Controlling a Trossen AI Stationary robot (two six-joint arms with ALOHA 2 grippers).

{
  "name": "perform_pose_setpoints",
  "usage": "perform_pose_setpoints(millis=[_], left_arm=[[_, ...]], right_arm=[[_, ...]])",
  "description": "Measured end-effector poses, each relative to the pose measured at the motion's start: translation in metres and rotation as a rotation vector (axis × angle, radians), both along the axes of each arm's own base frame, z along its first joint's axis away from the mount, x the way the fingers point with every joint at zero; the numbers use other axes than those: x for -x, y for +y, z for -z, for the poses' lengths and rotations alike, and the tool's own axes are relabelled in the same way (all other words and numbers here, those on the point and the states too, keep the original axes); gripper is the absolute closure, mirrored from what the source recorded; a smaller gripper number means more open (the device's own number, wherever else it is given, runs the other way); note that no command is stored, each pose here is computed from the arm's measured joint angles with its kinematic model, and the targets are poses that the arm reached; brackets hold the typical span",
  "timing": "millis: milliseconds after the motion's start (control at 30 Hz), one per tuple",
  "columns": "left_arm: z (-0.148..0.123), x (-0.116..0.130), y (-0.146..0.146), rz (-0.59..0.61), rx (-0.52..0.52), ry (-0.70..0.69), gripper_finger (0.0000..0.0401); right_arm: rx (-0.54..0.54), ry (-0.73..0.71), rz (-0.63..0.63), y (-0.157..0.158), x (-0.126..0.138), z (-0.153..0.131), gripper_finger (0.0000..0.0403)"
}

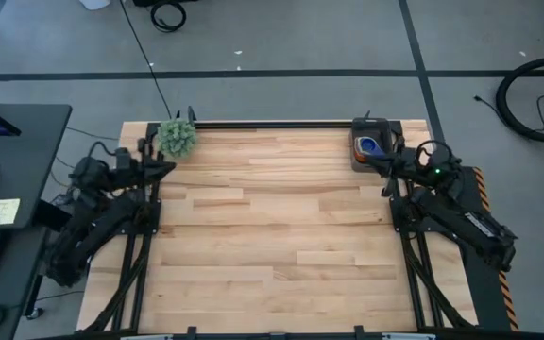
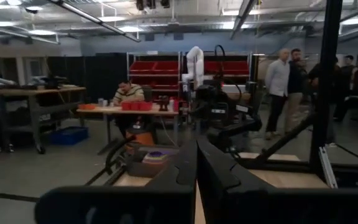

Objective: Nest measuring cups in basket
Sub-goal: Return to Home Position

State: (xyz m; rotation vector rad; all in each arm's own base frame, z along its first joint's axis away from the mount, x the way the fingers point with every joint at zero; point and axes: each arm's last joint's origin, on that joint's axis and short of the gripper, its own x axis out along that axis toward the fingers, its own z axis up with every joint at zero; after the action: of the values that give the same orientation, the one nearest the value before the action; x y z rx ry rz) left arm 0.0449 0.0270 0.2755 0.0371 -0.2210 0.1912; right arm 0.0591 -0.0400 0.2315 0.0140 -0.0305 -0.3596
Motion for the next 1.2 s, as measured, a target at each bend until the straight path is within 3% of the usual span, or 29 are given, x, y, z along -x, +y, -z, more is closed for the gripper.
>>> perform_pose_setpoints(millis=[333,633,800,1033,1200], left_arm=[[0.047,-0.016,0.018,0.077,0.04,0.02,0.0394],[0.083,-0.024,0.027,0.071,0.066,0.098,0.0394],[0.095,-0.026,0.029,0.075,0.057,0.121,0.0394],[0.1,-0.026,0.027,0.181,0.051,0.146,0.0394],[0.102,-0.026,0.025,0.251,0.109,0.161,0.0394]], right_arm=[[0.006,0.008,-0.035,-0.009,-0.011,0.031,0.0402],[0.023,0.077,-0.059,-0.013,-0.016,0.056,0.0402],[0.046,0.088,-0.108,-0.012,-0.017,0.058,0.0402],[0.053,0.088,-0.155,-0.01,-0.017,0.058,0.0401],[-0.02,0.081,-0.189,-0.01,-0.018,0.059,0.0395]])
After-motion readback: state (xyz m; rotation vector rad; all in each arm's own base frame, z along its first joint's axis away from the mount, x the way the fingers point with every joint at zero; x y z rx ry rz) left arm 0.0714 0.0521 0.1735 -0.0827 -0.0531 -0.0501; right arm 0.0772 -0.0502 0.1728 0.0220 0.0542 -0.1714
